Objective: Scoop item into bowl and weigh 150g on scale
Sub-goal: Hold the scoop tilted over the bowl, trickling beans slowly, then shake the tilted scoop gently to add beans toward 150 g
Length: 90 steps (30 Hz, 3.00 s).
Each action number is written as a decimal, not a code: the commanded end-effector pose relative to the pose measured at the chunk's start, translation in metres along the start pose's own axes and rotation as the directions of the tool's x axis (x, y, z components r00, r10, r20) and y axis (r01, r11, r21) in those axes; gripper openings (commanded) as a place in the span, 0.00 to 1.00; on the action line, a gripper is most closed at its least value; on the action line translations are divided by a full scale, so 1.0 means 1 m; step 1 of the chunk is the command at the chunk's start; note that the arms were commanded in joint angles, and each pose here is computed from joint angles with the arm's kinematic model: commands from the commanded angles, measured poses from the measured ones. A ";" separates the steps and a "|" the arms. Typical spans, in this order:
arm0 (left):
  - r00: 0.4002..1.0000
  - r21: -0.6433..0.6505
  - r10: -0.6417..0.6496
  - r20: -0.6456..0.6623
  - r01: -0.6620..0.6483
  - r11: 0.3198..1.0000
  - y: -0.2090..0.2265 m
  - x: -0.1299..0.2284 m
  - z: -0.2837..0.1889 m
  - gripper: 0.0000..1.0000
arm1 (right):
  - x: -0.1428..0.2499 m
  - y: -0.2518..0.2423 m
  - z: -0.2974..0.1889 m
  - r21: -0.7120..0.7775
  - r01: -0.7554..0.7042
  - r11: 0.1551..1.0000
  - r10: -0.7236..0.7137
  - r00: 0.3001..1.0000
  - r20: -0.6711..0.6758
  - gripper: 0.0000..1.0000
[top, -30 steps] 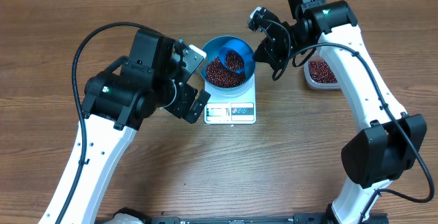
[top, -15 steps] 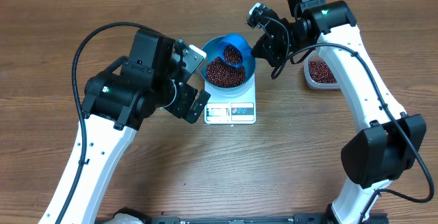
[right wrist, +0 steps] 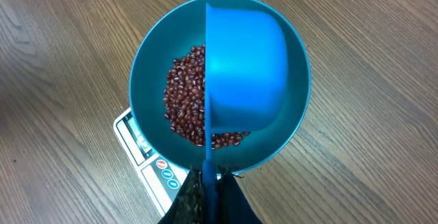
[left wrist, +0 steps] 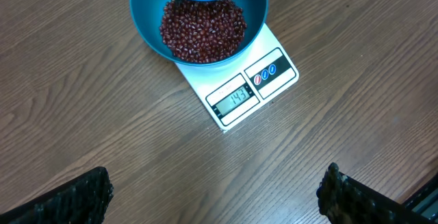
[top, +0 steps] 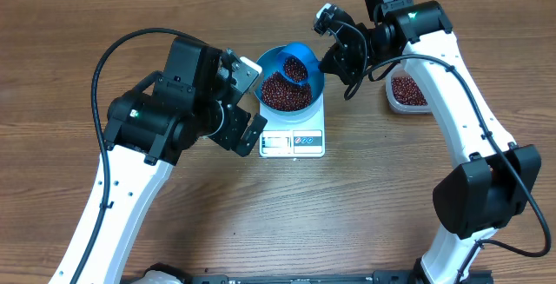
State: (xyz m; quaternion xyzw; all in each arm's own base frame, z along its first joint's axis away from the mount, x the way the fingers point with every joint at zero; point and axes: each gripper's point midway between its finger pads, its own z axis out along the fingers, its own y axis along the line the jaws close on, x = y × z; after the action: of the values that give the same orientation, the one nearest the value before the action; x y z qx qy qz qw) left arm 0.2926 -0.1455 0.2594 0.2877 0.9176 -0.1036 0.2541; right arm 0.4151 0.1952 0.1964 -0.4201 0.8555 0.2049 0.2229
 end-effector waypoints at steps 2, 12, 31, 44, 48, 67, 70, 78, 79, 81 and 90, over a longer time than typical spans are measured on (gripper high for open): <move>1.000 0.008 0.013 0.000 -0.013 1.000 -0.001 -0.001 0.000 1.00 | -0.018 0.005 -0.021 0.032 0.028 0.999 -0.030 0.998 0.056 0.04; 1.000 0.007 0.013 0.000 -0.013 1.000 -0.001 -0.001 0.000 1.00 | -0.010 0.012 -0.020 0.013 0.059 0.998 -0.060 0.998 0.022 0.04; 1.000 0.007 0.013 0.000 -0.013 1.000 -0.001 -0.001 0.000 0.99 | -0.010 0.012 -0.020 0.013 0.059 0.998 -0.060 0.998 0.022 0.04; 1.000 0.007 0.013 0.000 -0.013 1.000 -0.001 -0.001 0.000 1.00 | -0.010 0.012 -0.020 0.012 0.055 0.998 -0.055 0.998 0.022 0.04; 1.000 0.008 0.013 0.000 -0.013 1.000 -0.001 -0.001 0.000 1.00 | -0.010 0.012 -0.020 0.012 0.055 0.998 -0.055 0.998 0.021 0.04; 1.000 0.007 0.013 0.000 -0.013 1.000 -0.001 -0.001 0.000 0.99 | -0.007 0.013 -0.020 0.009 0.057 0.998 -0.057 0.998 0.009 0.04; 1.000 0.007 0.013 0.000 -0.013 1.000 -0.001 -0.001 0.000 1.00 | -0.010 0.010 -0.020 0.020 0.026 0.999 -0.026 0.999 0.021 0.04; 1.000 0.007 0.013 0.000 -0.013 1.000 -0.001 -0.001 0.000 1.00 | -0.011 0.009 -0.020 0.023 0.020 1.000 -0.021 0.999 0.024 0.04; 1.000 0.007 0.013 0.000 -0.013 1.000 -0.001 -0.001 0.000 1.00 | -0.011 0.009 -0.020 0.023 0.021 1.000 -0.021 0.999 0.025 0.04; 1.000 0.008 0.013 0.000 -0.013 1.000 -0.001 -0.001 0.000 1.00 | -0.011 0.009 -0.020 0.023 0.020 1.000 -0.020 1.000 0.024 0.04; 1.000 0.007 0.013 0.000 -0.013 1.000 -0.001 -0.001 0.000 1.00 | -0.011 0.009 -0.020 0.023 0.020 1.000 -0.021 0.999 0.024 0.04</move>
State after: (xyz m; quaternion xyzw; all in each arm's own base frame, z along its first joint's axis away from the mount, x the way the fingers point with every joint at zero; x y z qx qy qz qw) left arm 0.2926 -0.1455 0.2594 0.2877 0.9176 -0.1036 0.2541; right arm 0.4081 0.1934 0.1922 -0.4201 0.8610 0.2000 0.2054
